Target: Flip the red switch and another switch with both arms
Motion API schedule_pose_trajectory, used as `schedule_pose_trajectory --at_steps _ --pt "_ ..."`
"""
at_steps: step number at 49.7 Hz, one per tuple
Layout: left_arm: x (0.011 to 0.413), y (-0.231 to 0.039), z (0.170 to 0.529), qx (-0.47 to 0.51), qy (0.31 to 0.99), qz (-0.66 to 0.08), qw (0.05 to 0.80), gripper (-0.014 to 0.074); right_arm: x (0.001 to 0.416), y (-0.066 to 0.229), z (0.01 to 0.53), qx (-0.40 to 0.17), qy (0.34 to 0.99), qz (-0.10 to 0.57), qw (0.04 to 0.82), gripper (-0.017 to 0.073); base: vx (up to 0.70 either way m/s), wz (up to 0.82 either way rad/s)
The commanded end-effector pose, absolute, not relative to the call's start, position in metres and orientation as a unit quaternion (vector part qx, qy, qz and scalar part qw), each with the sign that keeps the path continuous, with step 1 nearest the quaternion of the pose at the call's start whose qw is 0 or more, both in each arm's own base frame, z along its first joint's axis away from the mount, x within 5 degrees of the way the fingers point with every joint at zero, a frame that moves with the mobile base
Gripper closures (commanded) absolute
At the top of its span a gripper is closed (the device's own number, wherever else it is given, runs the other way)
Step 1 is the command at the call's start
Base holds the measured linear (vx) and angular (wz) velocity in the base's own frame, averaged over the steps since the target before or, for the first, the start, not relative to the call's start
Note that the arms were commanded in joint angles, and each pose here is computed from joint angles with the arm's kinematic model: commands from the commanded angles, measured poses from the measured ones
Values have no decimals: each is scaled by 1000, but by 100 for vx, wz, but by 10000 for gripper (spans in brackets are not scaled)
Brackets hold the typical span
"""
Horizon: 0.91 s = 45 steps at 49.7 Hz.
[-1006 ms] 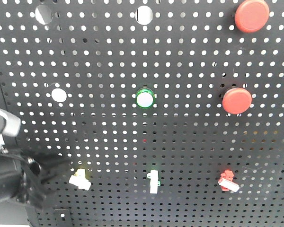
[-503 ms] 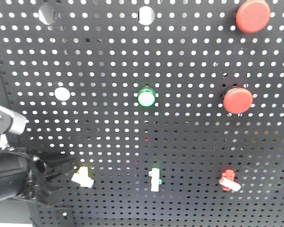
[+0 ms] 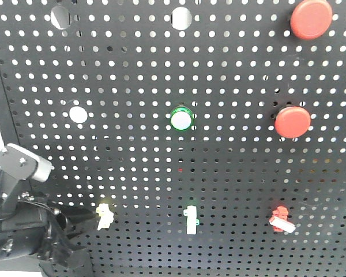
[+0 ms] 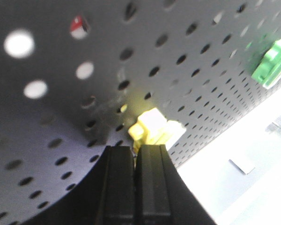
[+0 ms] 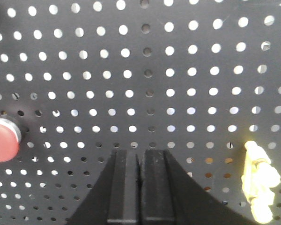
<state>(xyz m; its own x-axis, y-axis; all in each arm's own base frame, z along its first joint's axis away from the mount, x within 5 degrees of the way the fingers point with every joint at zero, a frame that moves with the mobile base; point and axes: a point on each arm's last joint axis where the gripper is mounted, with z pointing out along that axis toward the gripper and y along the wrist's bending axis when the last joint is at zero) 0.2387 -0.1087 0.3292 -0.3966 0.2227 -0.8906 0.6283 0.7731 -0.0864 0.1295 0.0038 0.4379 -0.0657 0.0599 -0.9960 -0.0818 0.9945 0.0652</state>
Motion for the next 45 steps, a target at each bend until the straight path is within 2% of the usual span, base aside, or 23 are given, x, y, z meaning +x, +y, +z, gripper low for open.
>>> schedule_pose_trajectory --at_steps 1,16,32,45 --pt "235 -107 349 240 791 -218 519 600 128 1 454 2 694 45 718 566 0 0" --pt "219 -103 366 245 772 -221 543 600 128 2 454 2 697 49 715 566 0 0" --pt "169 -87 409 250 709 -214 624 600 127 9 444 -15 735 81 673 566 0 0" --pt "120 -67 440 229 645 -200 701 600 145 32 428 -114 771 155 607 566 0 0"
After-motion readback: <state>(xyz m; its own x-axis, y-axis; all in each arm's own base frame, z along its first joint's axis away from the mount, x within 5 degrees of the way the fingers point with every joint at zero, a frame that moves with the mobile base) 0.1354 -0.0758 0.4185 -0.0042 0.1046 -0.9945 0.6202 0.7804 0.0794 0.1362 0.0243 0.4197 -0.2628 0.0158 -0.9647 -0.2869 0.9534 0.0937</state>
